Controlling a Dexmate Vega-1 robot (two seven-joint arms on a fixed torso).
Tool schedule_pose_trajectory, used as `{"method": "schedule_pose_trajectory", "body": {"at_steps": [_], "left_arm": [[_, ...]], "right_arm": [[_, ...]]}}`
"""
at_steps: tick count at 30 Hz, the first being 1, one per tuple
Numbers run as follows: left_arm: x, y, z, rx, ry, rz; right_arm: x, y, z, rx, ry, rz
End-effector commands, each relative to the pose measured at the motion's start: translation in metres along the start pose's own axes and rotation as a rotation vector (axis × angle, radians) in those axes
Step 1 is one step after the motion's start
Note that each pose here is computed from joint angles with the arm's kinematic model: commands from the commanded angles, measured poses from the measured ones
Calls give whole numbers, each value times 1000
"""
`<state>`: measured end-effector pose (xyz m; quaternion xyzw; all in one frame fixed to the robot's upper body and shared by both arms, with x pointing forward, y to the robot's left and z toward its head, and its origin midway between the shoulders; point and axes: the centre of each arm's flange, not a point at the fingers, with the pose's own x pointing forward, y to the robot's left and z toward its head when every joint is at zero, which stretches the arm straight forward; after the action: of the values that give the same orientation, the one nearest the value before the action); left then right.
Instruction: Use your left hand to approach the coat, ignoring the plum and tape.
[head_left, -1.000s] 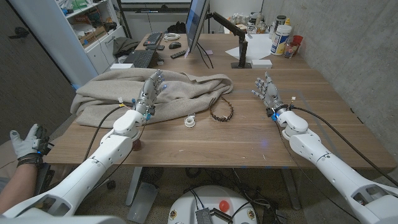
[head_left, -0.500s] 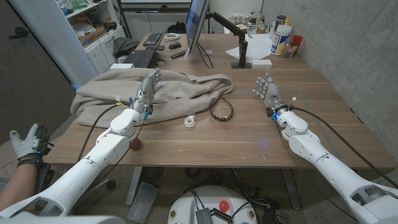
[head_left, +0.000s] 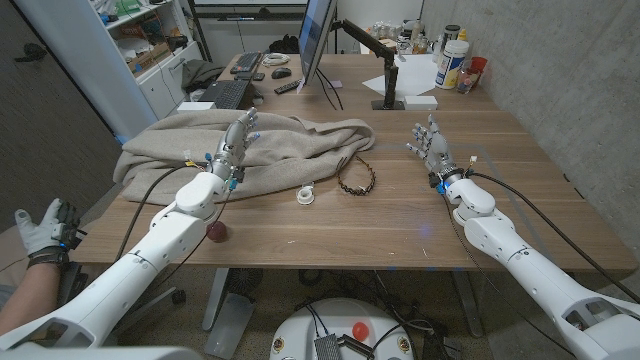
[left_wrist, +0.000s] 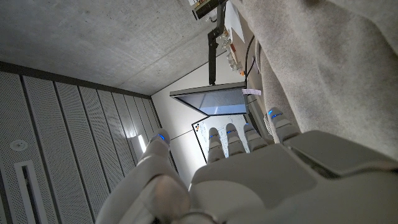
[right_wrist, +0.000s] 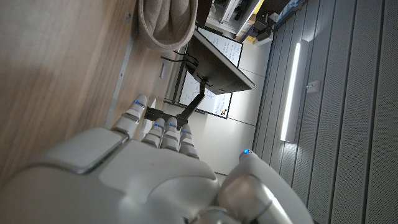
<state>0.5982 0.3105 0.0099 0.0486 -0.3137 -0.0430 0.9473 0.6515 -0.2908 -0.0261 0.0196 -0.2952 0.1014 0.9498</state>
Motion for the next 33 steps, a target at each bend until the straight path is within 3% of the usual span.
{"method": "schedule_pose_trajectory", "body": {"at_steps": [1,33], "left_arm": [[-3,2,10,49,0,11],[-10,4,33,246,10,56]], "right_arm": [[0,0,0,-7,0,4],[-1,0,1,-11,-4,7]]}}
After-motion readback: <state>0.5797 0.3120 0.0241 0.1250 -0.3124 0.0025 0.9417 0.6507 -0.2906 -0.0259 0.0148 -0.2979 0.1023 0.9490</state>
